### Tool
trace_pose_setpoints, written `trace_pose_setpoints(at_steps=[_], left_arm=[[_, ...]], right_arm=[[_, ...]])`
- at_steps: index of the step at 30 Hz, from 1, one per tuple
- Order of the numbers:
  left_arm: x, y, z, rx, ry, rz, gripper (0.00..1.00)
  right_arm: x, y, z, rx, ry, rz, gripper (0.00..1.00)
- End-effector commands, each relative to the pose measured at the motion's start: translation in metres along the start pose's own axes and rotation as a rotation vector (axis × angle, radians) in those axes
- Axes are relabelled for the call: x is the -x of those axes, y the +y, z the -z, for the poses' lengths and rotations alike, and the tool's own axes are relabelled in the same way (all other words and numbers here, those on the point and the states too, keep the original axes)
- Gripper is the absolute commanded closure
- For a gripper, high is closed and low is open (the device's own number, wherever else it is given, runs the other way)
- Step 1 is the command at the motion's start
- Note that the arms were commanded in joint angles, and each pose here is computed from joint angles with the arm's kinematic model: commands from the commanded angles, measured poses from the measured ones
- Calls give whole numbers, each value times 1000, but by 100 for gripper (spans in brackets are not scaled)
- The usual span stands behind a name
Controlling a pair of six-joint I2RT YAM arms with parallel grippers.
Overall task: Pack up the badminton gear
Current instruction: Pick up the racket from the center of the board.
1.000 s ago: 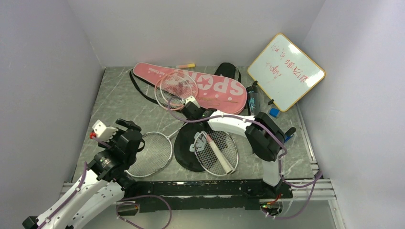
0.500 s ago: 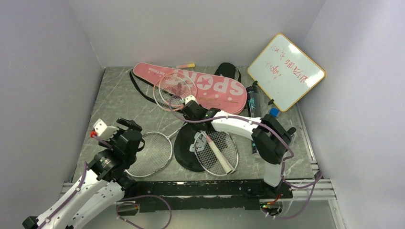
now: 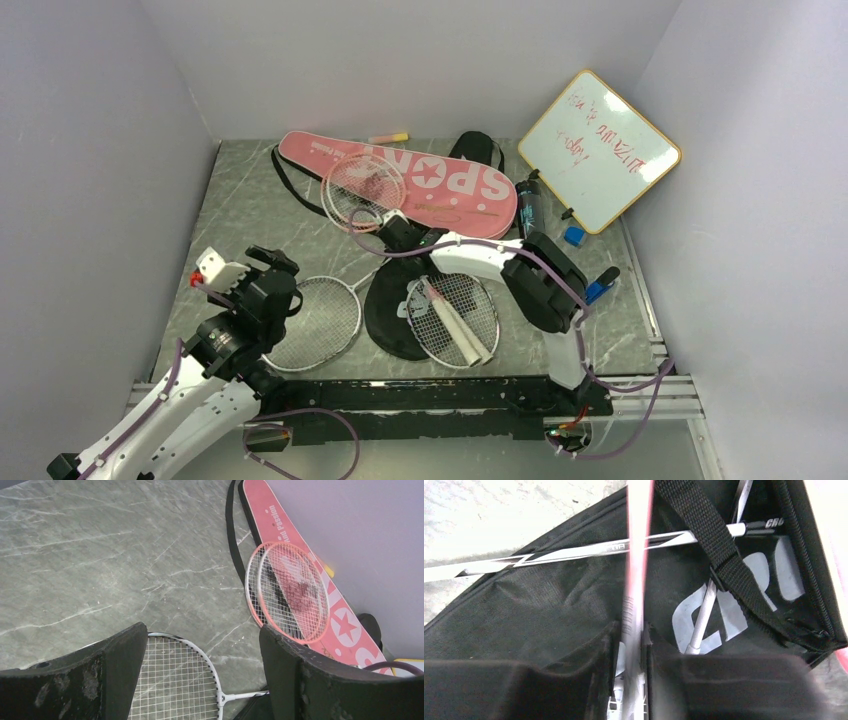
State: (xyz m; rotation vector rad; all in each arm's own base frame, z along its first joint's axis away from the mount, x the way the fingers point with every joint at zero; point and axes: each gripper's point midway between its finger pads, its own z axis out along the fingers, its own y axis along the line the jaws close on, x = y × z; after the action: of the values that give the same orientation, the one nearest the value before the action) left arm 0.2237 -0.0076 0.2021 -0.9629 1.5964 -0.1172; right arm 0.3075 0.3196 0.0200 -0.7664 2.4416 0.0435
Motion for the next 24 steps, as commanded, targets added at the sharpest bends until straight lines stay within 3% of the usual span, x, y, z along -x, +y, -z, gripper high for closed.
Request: trace_pose_setpoints(at_steps=[1, 3, 6, 14, 18, 24], left_arm=[[1, -4, -1, -10, -3, 3, 13], [0, -5, -1, -11, -1, 1, 13], [0, -6, -1, -13, 0, -1, 13], [-12, -25, -4, -87, 36, -44, 14], [-32, -51, -5, -205, 96, -118, 13], [-78, -99, -8, -366, 226, -178, 9]], right_arm=[[12, -2, -7, -29, -8, -1, 87], [18, -6, -3, -47, -25, -14, 100], [35, -13, 20, -55, -104, -50, 100], [82, -45, 132, -25, -415, -222, 100], [83, -76, 181, -45, -531, -359, 100], [68, -131, 225, -113, -604, -539, 100]])
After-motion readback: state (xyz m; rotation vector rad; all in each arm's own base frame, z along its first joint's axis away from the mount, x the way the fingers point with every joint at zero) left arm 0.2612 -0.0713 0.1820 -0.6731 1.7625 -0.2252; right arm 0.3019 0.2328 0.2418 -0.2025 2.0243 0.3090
